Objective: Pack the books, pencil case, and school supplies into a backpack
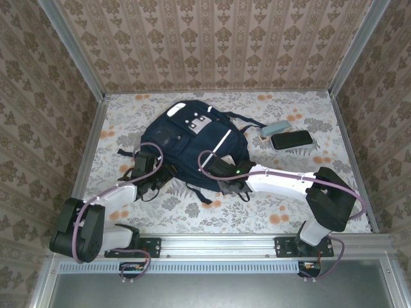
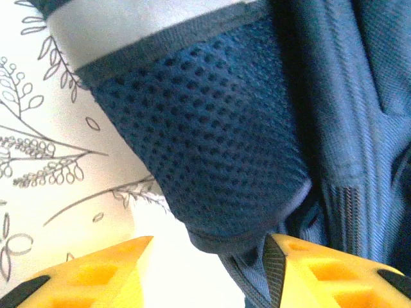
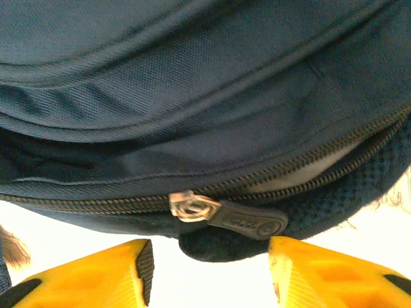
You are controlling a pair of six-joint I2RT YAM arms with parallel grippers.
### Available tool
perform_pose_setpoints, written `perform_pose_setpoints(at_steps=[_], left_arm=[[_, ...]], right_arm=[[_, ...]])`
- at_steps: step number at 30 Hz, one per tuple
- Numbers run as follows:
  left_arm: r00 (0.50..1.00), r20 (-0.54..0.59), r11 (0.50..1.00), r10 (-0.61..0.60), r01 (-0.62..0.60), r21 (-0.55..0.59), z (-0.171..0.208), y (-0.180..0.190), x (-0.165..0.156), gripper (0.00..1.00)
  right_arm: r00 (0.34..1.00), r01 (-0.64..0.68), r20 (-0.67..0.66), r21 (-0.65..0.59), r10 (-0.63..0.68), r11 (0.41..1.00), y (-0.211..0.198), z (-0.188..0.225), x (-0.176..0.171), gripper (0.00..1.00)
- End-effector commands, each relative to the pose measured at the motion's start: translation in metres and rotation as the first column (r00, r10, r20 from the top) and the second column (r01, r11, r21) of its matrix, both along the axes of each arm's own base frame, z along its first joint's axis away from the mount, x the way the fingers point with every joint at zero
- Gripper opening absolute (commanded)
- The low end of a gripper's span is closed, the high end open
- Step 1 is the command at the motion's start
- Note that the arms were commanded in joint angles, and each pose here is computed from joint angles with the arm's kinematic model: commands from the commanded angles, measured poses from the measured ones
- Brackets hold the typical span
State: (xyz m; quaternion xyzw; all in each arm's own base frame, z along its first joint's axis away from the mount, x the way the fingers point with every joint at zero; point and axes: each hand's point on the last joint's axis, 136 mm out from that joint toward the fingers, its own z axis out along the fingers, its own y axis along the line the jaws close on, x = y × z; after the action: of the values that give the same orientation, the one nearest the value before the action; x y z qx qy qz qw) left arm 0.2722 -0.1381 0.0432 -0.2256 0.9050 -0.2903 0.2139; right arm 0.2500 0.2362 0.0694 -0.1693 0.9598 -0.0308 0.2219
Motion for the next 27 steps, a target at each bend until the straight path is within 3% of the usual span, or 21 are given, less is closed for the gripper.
perform_pose_setpoints(at_steps=[1,9,20,27], left_arm=[[1.0,-0.001,1.0,0.006,-0.006,0.017,0.008,0.007,-0.007,0.52],[0.999,0.018,0.998,-0.05,0.051,-0.046,0.033,-0.007,-0.023,0.58],[0.991,0.032,0.969,-0.132,0.136,-0.208,0.052,-0.079,-0.041,0.6],[0.988,0.009,0.961,-0.151,0.149,-0.234,0.038,-0.105,-0.034,0.61]], right_arm=[[0.997,-0.08,0.004,-0.029,0.08,0.996,0.004,0.013,0.001,0.58],[0.982,-0.119,-0.13,0.161,0.14,0.98,0.009,0.021,-0.013,0.7],[0.97,-0.173,-0.13,0.22,0.205,0.96,0.009,0.011,0.014,0.78],[0.97,-0.167,-0.135,0.23,0.202,0.959,0.008,0.012,0.011,0.77]])
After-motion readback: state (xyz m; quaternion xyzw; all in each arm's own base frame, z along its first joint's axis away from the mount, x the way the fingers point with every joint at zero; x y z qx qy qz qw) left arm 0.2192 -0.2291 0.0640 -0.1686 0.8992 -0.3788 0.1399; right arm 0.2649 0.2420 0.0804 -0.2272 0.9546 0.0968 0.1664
